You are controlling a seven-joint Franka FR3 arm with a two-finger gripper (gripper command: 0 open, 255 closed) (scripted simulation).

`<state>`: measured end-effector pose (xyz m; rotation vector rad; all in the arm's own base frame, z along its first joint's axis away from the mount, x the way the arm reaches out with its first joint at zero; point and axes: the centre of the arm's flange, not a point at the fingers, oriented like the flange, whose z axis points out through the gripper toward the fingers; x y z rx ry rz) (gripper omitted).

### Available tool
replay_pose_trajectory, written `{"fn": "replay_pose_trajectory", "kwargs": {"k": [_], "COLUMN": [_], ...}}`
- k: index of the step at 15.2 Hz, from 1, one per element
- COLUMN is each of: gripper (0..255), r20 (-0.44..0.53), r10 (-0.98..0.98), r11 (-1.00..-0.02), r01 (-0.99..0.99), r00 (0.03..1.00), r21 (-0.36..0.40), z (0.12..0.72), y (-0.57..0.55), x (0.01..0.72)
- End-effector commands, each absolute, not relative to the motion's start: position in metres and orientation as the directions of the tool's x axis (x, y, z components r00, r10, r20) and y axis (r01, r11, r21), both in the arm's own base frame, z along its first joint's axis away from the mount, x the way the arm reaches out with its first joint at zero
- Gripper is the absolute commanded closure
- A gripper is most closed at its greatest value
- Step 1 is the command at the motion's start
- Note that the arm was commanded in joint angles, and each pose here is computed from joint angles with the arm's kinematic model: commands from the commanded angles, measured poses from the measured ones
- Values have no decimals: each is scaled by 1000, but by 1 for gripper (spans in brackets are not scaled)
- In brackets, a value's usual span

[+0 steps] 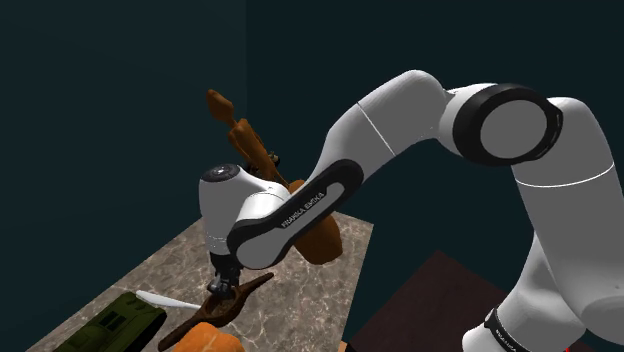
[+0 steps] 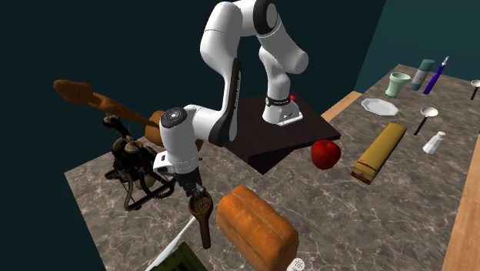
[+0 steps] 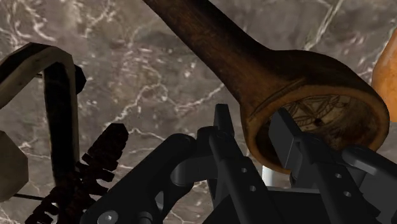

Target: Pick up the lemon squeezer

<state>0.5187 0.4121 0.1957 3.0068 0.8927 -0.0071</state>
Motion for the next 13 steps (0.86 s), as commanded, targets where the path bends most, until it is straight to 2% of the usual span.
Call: {"fn": "replay_pose_trajectory", "kwargs": {"k": [1,13], "gripper": [255,255], "r20": [-6,-6], "r10": [546,546], "r11": [-838,-838], "r01": [546,546], "r00": [838,838], "r21": [4,4], "z": [205,259], "y": [411,411], "x": [519,519]}}
